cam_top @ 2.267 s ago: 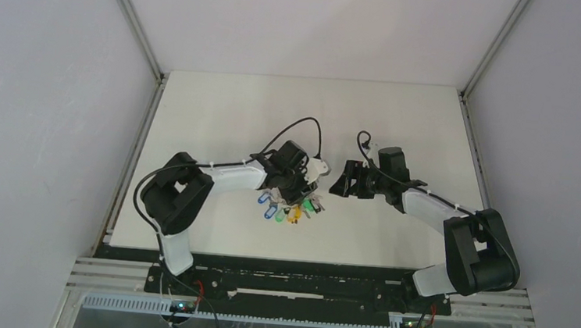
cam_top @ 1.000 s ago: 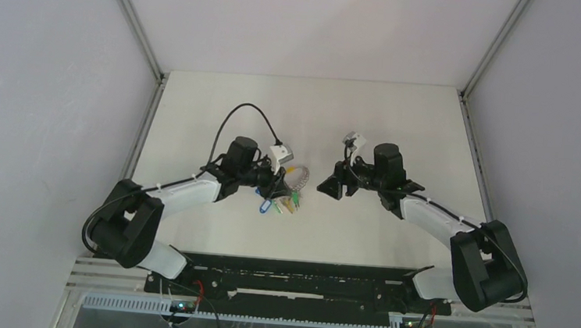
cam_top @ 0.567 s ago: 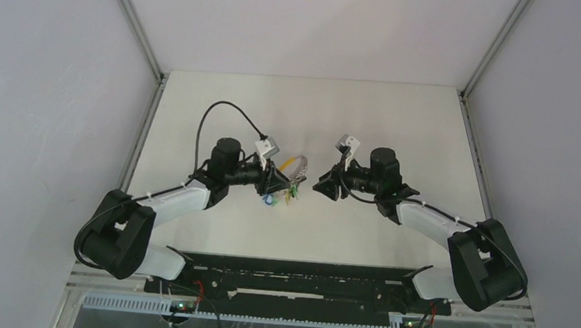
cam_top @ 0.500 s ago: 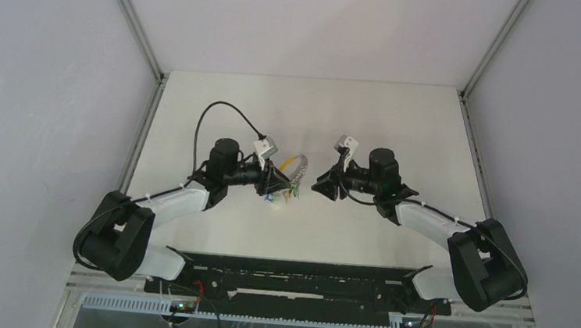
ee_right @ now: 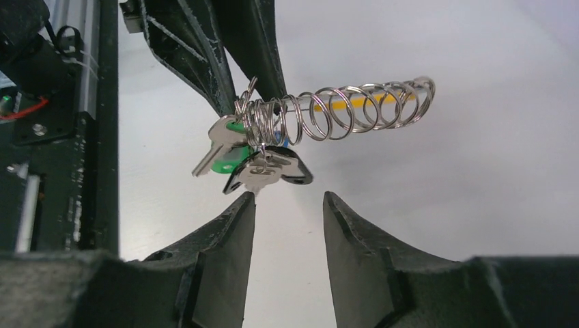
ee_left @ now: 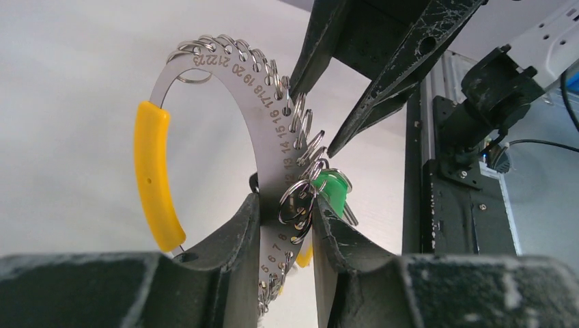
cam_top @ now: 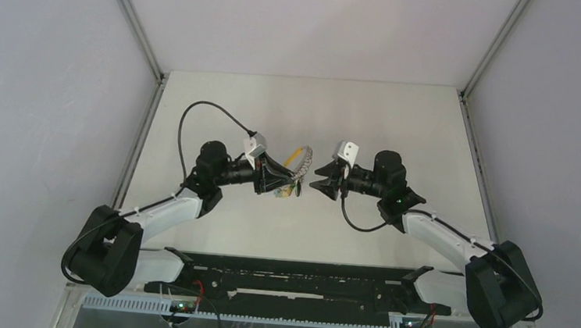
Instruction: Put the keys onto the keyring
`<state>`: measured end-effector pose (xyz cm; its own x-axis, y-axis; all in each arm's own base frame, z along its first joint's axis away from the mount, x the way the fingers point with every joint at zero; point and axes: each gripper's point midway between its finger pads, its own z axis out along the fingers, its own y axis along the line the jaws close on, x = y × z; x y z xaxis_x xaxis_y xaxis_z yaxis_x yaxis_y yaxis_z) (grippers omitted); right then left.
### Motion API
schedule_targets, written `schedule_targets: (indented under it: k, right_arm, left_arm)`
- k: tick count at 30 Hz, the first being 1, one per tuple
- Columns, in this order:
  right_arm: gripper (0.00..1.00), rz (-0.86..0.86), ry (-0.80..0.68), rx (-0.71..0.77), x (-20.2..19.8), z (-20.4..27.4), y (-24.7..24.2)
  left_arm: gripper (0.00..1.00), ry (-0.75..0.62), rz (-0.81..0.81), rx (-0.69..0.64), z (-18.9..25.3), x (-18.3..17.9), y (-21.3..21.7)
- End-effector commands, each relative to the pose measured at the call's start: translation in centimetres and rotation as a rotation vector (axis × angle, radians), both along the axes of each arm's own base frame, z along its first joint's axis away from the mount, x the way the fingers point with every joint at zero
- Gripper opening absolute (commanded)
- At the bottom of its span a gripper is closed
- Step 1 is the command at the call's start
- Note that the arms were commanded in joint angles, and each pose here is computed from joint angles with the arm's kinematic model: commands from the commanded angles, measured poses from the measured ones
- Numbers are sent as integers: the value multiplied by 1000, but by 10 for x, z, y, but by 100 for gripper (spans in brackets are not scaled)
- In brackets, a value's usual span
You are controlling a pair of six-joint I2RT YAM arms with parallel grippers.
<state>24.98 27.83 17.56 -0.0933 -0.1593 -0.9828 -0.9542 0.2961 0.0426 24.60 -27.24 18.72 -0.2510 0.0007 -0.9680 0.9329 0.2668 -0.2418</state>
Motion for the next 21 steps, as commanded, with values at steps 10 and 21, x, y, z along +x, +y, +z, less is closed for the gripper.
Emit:
schedule_targets:
  k: [10, 21]
  right_arm:
    - [39, 252, -523, -67, -20, 31, -14]
    - [28, 328, -516, -51, -28, 38, -11]
  left_arm:
    - [5, -166, -120, -95, 54, -22, -7]
    - [4, -223, -184, -1, 58, -39, -18]
